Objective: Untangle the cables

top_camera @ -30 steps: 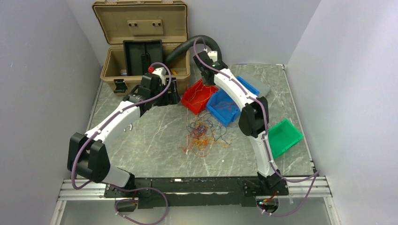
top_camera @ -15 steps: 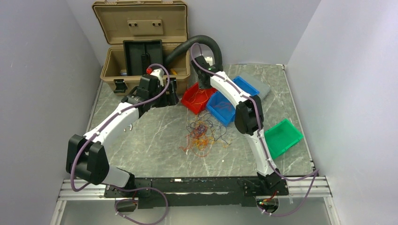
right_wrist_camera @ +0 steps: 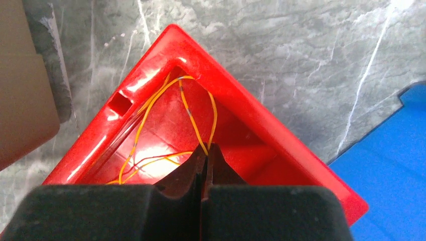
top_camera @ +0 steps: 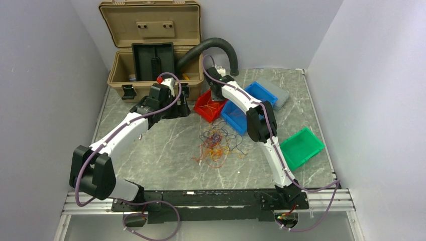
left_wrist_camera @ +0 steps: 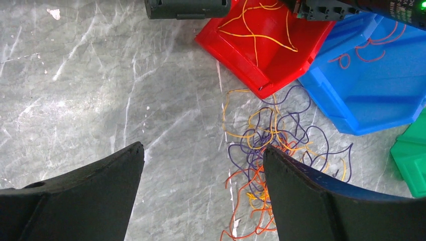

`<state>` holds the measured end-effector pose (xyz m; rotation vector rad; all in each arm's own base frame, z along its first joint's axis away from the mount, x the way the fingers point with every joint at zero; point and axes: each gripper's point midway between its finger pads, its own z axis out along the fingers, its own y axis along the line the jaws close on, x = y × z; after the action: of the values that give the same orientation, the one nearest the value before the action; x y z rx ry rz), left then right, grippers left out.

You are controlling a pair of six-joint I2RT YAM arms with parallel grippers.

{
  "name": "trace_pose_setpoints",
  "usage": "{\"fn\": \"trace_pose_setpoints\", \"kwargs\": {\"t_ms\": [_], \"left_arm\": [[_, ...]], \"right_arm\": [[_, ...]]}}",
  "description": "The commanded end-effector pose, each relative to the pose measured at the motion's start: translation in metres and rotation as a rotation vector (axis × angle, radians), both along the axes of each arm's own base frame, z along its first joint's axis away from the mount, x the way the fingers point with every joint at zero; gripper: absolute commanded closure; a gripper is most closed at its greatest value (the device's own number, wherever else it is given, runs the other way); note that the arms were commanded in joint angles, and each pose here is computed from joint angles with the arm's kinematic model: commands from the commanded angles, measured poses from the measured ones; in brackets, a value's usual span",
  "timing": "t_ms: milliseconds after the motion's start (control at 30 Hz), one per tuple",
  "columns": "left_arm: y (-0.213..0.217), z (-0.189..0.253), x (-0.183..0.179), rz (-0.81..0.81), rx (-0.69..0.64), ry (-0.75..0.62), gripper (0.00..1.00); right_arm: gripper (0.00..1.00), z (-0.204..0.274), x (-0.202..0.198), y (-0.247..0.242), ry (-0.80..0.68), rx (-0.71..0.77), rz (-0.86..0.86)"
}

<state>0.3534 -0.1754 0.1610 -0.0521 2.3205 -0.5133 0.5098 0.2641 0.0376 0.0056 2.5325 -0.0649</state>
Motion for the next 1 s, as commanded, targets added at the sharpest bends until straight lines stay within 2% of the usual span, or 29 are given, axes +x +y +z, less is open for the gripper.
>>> {"fn": "trace_pose_setpoints", "kwargs": {"t_ms": [0, 67, 133, 167, 267, 400, 667, 767, 967], "left_arm": [[0.001, 0.018, 0.002, -0.005, -0.01, -0.062, 0.1], [0.001, 0.017, 0.002, -0.006, -0.011, -0.061, 0.1], [0.001, 0.017, 0.002, -0.007, -0.012, -0.063, 0.1], [0.001, 0.017, 0.002, -0.007, -0.013, -0.061, 0.1], [-0.001, 0.014, 0.0, -0.015, -0.019, -0.055, 0.09], [-0.008, 0.01, -0.004, -0.049, -0.043, -0.048, 0.09], [-0.034, -0.006, -0.021, -0.163, -0.048, 0.003, 0.09], [-0.048, -0.018, -0.032, -0.218, -0.053, 0.031, 0.1], [-0.077, -0.043, -0.052, -0.338, -0.038, 0.1, 0.18]], "right_arm": [[0.98, 0.056, 0.018, -0.006, -0.145, 0.021, -0.047], [0.91, 0.071, 0.017, -0.009, -0.168, 0.016, -0.047], [0.73, 0.087, 0.016, -0.011, -0.191, 0.023, -0.045], [0.67, 0.094, 0.014, -0.012, -0.2, 0.031, -0.037], [0.56, 0.11, 0.007, -0.011, -0.211, 0.061, -0.012], [0.56, 0.131, -0.005, -0.006, -0.224, 0.11, 0.039], [0.49, 0.167, -0.034, -0.008, -0.241, 0.185, 0.1], [0.45, 0.17, -0.061, -0.009, -0.222, 0.232, 0.159], [0.44, 0.168, -0.131, -0.019, -0.205, 0.336, 0.299]]}}
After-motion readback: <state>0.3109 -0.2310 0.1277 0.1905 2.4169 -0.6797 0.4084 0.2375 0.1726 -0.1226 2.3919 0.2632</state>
